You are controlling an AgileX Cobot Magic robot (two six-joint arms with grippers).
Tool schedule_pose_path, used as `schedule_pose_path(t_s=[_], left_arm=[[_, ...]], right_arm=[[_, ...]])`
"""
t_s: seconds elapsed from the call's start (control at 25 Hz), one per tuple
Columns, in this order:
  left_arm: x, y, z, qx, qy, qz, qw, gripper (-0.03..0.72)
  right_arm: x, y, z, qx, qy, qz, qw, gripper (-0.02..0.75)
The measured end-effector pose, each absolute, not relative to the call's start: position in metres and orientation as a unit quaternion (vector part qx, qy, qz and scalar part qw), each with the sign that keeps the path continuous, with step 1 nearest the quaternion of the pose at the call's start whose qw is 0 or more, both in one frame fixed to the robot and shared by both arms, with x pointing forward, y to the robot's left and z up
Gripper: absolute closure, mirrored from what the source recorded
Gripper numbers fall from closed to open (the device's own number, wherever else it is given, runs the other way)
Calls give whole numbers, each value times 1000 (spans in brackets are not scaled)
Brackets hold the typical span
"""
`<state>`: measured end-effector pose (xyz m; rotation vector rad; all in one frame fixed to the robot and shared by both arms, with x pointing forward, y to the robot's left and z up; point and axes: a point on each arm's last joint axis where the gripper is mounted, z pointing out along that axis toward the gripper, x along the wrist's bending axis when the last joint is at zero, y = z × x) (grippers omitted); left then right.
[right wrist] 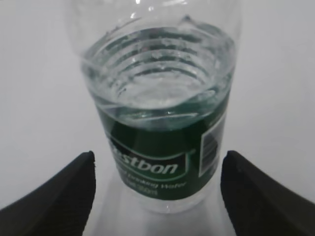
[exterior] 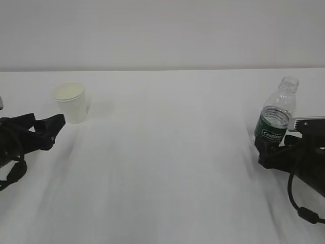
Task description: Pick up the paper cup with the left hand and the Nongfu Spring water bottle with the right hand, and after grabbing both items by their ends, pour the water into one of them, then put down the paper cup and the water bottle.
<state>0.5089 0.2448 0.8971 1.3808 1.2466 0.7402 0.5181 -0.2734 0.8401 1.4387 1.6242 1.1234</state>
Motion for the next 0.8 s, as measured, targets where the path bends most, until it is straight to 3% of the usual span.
schedule_pose_path(t_s=[0.8], left_arm=[[509,246,897,578,527,314,538,102]], right_arm=[[556,-272,848,539,616,447,362,145]])
